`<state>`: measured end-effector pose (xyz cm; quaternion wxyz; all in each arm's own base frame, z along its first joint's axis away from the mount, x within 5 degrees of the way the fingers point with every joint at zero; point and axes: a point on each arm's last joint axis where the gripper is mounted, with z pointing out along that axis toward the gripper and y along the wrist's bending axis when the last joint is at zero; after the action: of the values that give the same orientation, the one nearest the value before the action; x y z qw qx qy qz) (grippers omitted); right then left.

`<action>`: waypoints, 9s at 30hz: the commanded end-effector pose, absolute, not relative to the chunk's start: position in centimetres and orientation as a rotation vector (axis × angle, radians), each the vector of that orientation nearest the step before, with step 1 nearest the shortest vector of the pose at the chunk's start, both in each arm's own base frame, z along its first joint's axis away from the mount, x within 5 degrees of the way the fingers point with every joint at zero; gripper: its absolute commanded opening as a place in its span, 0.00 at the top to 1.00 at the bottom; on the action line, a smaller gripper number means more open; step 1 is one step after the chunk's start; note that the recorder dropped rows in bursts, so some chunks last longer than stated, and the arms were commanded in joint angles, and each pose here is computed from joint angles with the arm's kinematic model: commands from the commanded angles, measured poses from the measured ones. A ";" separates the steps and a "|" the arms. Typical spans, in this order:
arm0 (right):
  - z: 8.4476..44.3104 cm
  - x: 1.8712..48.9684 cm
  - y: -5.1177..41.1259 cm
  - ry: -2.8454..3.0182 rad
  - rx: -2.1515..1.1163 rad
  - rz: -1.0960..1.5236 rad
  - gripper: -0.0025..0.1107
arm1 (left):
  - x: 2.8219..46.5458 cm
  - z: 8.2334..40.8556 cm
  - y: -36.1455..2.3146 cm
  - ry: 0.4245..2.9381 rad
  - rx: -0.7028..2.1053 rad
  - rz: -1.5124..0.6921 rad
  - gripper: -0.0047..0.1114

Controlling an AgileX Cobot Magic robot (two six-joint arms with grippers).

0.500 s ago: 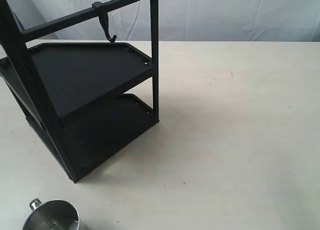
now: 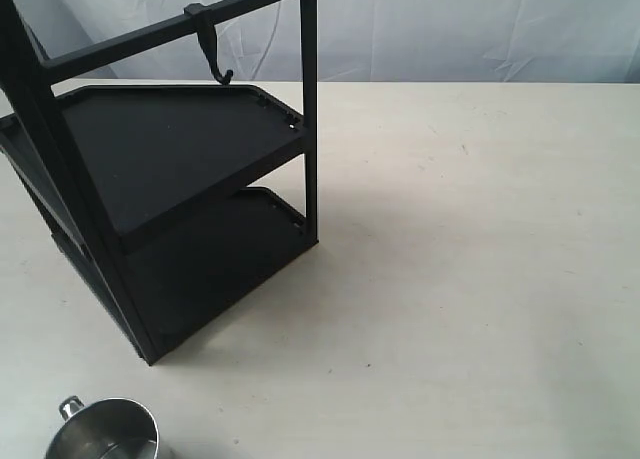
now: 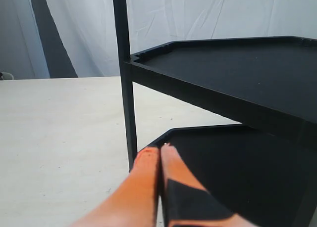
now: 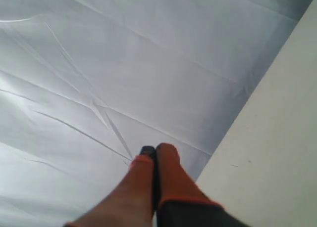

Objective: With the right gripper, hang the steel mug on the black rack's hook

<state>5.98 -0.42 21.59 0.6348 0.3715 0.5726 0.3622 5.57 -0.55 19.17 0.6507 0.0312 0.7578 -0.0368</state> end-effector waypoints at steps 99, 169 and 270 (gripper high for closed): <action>18.6 15.0 36.0 2.695 -1.260 0.766 0.56 | 5.5 19.3 -0.6 1.707 0.053 -0.115 0.95; 31.2 20.6 24.9 2.323 -1.389 1.275 0.99 | 5.5 19.3 -0.6 1.703 0.047 -0.122 0.95; 21.9 33.8 17.8 2.371 -0.723 1.577 0.68 | 5.5 19.3 -0.6 1.709 0.047 -0.122 0.95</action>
<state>33.81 18.05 21.85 0.0981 -0.2403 0.7997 0.5415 5.56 -0.60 19.18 0.6506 0.0229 0.7575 -0.0481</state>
